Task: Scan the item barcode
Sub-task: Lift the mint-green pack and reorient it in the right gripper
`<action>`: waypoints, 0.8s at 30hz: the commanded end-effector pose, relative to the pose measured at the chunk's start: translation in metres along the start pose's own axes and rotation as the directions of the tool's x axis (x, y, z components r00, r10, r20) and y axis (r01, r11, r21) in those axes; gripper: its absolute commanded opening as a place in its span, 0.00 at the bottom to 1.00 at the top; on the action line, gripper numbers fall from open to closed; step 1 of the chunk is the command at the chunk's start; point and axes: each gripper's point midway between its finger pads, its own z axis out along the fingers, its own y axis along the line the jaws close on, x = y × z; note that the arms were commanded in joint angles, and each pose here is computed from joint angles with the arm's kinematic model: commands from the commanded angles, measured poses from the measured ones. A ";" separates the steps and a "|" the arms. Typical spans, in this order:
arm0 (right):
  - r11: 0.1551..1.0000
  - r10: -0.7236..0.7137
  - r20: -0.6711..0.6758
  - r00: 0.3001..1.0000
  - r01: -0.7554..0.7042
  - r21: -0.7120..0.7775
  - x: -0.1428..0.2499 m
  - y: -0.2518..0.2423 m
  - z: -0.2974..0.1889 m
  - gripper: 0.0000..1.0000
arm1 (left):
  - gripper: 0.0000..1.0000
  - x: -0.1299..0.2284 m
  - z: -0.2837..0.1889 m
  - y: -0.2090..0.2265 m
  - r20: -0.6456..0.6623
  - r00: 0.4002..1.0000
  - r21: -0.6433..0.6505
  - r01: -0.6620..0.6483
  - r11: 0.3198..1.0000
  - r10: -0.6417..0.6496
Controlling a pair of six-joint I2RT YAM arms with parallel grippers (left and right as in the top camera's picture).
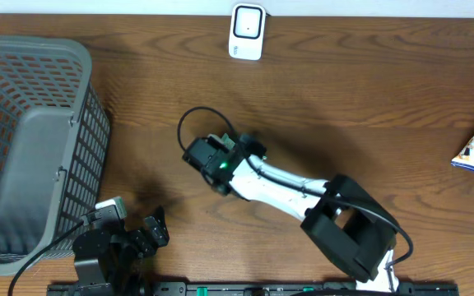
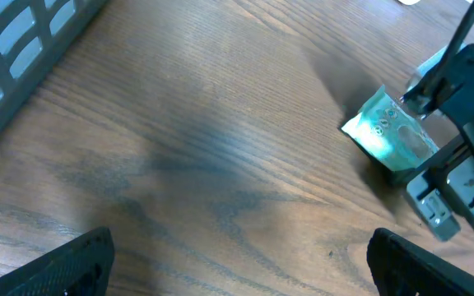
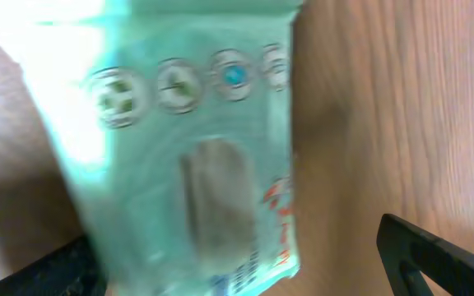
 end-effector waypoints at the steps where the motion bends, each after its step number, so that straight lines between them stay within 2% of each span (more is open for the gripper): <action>1: 0.964 -0.160 -0.149 0.976 0.122 -0.238 0.059 0.045 0.047 0.98 | 0.98 0.000 0.000 -0.002 0.000 1.000 0.009 -0.011 1.000 0.011; 3: 0.934 -0.161 -0.140 0.977 0.105 -0.342 0.064 0.055 0.048 0.87 | 0.98 0.000 0.000 -0.002 0.000 1.000 0.009 -0.011 1.000 0.011; 4: 0.924 -0.145 -0.145 0.979 0.081 -0.375 0.066 0.056 0.049 0.67 | 0.98 0.000 0.000 -0.002 0.000 1.000 0.009 -0.011 1.000 0.011; 5: 0.917 -0.129 -0.157 0.979 0.057 -0.396 0.069 0.056 0.050 0.38 | 0.98 0.000 0.000 -0.002 0.000 1.000 0.009 -0.011 1.000 0.011; 6: 0.913 -0.112 -0.170 0.979 0.034 -0.407 0.071 0.055 0.050 0.25 | 0.98 0.000 0.000 -0.002 0.000 1.000 0.009 -0.011 1.000 0.011; 8: 0.905 -0.080 -0.209 0.975 -0.017 -0.424 0.079 0.052 0.051 0.13 | 0.98 0.000 0.000 -0.002 0.000 1.000 0.009 -0.011 1.000 0.011; 12: 0.875 -0.015 -0.233 0.972 -0.100 -0.473 0.077 0.054 0.048 0.01 | 0.98 0.000 0.000 -0.002 0.000 1.000 0.009 -0.011 1.000 0.011; 16: 0.759 0.028 -0.246 0.969 -0.181 -0.626 0.059 0.055 0.017 0.01 | 0.98 0.000 0.000 -0.002 0.000 1.000 0.009 -0.011 1.000 0.011; 19: 0.554 0.032 -0.154 0.987 -0.146 -0.819 0.036 0.053 -0.029 0.01 | 0.98 0.000 0.000 -0.002 0.000 1.000 0.009 -0.011 1.000 0.011; 20: 0.457 0.042 -0.092 0.995 -0.101 -0.884 0.028 0.050 -0.049 0.01 | 0.98 0.000 0.000 -0.002 0.000 1.000 0.009 -0.011 1.000 0.011; 24: 0.162 0.188 0.027 0.982 -0.004 -0.987 0.011 0.028 -0.096 0.01 | 0.98 0.000 0.000 -0.002 0.000 1.000 0.009 -0.011 1.000 0.011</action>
